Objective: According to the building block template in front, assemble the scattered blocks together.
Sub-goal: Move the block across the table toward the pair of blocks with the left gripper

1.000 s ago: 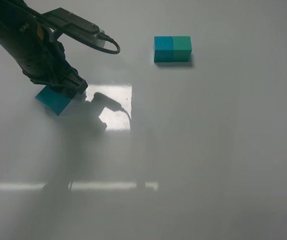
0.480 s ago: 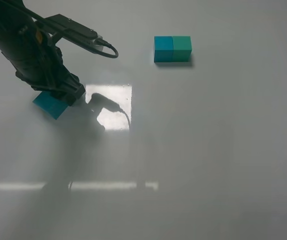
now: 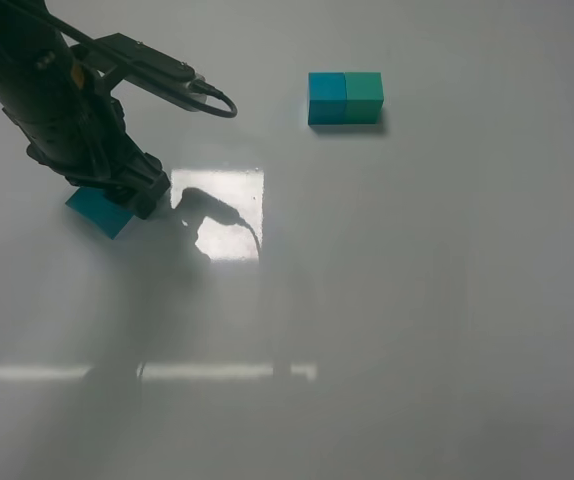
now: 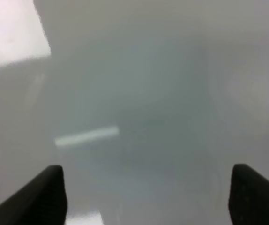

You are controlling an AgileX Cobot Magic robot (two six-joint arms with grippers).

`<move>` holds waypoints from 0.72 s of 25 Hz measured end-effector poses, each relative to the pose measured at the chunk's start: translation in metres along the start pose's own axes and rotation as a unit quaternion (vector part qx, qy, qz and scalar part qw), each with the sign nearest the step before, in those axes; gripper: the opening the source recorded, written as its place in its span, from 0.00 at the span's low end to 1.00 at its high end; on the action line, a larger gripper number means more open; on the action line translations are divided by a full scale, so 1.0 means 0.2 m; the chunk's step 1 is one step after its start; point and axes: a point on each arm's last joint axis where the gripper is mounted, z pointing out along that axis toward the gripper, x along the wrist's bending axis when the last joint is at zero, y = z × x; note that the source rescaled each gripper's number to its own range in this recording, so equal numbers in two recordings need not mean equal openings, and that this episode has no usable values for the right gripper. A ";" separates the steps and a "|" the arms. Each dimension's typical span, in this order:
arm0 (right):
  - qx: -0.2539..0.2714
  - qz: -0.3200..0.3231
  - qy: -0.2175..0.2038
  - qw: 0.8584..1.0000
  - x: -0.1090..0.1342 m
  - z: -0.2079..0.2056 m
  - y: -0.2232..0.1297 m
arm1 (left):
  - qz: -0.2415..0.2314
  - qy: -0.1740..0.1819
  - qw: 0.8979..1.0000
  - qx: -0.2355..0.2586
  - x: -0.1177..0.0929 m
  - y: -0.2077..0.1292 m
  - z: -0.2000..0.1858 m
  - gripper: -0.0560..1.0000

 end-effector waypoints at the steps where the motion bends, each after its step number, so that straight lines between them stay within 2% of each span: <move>1: 0.000 0.000 0.000 1.000 0.00 0.00 0.00 | 0.000 0.000 1.000 0.000 0.00 0.00 0.00 0.52; 5: 0.000 0.000 0.000 1.000 0.00 0.00 0.00 | 0.000 -0.001 1.000 0.001 0.00 0.00 0.00 0.46; 13: 0.000 0.000 0.000 1.000 0.00 0.00 0.00 | 0.002 -0.003 1.000 0.014 -0.01 0.00 0.04 0.45; 18: 0.000 0.000 0.000 1.000 0.00 0.00 0.00 | 0.003 -0.003 1.000 0.015 -0.02 0.00 0.05 0.36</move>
